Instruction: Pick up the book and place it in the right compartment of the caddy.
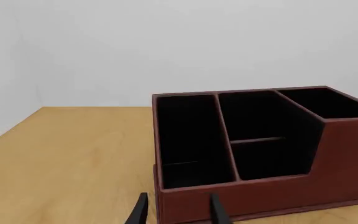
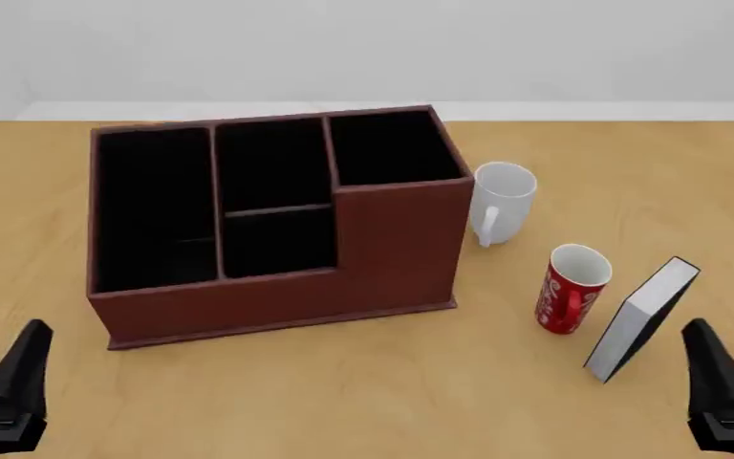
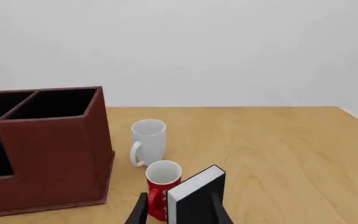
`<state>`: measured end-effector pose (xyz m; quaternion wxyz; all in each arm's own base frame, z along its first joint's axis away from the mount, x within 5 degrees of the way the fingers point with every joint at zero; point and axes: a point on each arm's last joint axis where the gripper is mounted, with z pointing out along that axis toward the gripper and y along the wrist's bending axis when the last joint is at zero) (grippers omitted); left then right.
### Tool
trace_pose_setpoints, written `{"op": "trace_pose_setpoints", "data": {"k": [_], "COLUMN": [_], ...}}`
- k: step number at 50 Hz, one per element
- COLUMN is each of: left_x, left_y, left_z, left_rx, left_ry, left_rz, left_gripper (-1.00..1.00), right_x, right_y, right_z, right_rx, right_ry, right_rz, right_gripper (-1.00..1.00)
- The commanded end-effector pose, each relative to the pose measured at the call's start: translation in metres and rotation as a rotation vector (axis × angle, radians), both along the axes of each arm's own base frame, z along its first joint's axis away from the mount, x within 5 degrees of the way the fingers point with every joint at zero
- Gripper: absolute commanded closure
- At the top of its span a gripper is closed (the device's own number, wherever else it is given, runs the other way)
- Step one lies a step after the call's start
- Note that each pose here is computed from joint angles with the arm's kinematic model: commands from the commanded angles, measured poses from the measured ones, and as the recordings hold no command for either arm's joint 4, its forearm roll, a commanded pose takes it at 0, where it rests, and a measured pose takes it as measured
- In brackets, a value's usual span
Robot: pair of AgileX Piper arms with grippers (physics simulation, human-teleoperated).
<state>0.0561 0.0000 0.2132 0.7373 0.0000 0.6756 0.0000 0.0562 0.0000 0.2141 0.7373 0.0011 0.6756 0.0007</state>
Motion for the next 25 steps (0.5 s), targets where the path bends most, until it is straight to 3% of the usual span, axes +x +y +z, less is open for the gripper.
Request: {"op": "trace_pose_setpoints", "data": {"k": [1, 7, 12, 15, 17, 19, 22, 23, 25], "left_x": [0.0, 0.0, 0.0, 0.0, 0.0, 0.0, 0.0, 0.0, 0.0], "left_y": [0.0, 0.0, 0.0, 0.0, 0.0, 0.0, 0.0, 0.0, 0.0], "left_z": [0.0, 0.0, 0.0, 0.0, 0.0, 0.0, 0.0, 0.0, 0.0], "left_rx": [0.0, 0.0, 0.0, 0.0, 0.0, 0.0, 0.0, 0.0, 0.0], "left_ry": [0.0, 0.0, 0.0, 0.0, 0.0, 0.0, 0.0, 0.0, 0.0], "left_rz": [0.0, 0.0, 0.0, 0.0, 0.0, 0.0, 0.0, 0.0, 0.0], "left_gripper": [-1.0, -1.0, -1.0, -1.0, -1.0, -1.0, -1.0, -1.0, -1.0], "right_x": [0.0, 0.0, 0.013, 0.016, 0.023, 0.023, 0.032, 0.037, 0.039], "right_y": [0.0, -0.001, -0.001, -0.001, 0.0, 0.001, 0.001, 0.0, 0.0], "right_z": [0.0, 0.0, 0.003, 0.015, 0.02, 0.029, 0.033, 0.031, 0.035], "right_rx": [0.001, 0.012, -0.049, -0.024, -0.052, -0.045, -0.079, -0.12, -0.094], "right_ry": [0.004, 0.013, 0.079, 0.083, 0.114, 0.104, 0.141, 0.168, 0.173], "right_rz": [0.001, -0.01, -0.018, -0.01, -0.007, 0.005, 0.009, 0.0, -0.003], "right_gripper": [-1.0, -1.0, -1.0, -1.0, -1.0, -1.0, -1.0, -1.0, -1.0]}}
